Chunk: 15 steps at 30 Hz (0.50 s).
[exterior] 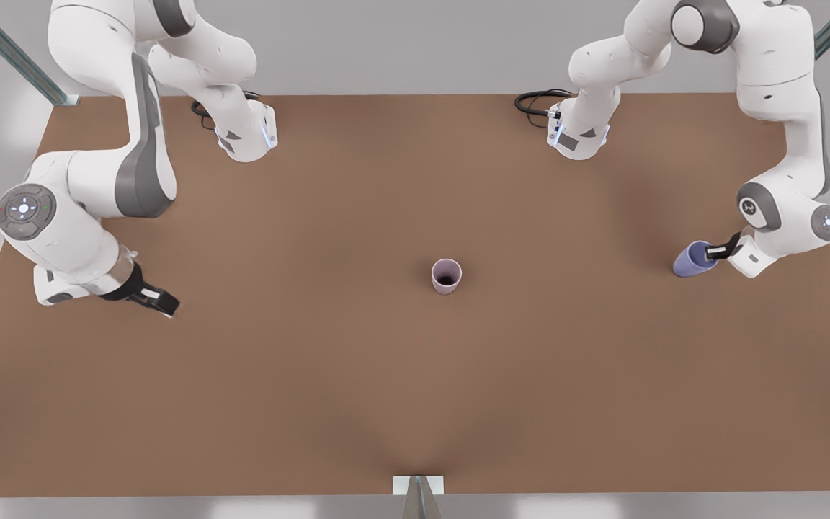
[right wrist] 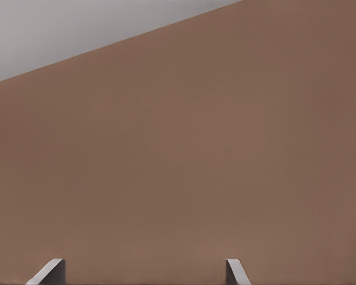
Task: Stack the cups, with the pink cup at the bottom and the purple cup at the top
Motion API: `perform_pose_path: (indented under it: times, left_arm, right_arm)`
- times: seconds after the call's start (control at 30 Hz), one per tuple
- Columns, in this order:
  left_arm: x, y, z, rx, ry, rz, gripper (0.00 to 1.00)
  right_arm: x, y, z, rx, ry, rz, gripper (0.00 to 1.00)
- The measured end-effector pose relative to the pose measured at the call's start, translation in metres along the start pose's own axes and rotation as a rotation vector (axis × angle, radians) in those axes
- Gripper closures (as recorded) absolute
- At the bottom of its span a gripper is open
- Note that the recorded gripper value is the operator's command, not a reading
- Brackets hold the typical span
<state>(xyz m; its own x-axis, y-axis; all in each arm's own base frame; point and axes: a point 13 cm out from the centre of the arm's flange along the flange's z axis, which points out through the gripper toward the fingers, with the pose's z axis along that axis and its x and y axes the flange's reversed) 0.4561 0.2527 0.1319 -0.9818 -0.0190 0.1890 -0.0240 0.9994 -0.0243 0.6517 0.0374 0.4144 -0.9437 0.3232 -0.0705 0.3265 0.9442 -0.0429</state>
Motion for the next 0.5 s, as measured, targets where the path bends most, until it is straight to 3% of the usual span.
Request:
perform_pose_path:
  times: [0.1, 0.27, 0.37, 0.5]
  left_arm:
    - [-0.030, -0.034, -0.037, -0.016, -0.045, 0.068, 0.79]
    - [-0.099, -0.212, -0.120, -0.065, -0.114, 0.317, 0.79]
    - [-0.103, -0.305, -0.149, -0.064, -0.109, 0.402, 0.79]
    - [-0.069, -0.422, -0.146, -0.042, -0.051, 0.502, 0.79]
  right_arm:
    - [0.003, 0.001, 0.002, 0.021, 0.017, -0.093, 0.00]
    - [0.001, -0.011, 0.022, 0.063, 0.060, -0.195, 0.00]
    - [-0.010, -0.037, 0.038, 0.076, 0.088, -0.200, 0.00]
    - [-0.028, -0.068, 0.029, 0.080, 0.070, -0.193, 0.00]
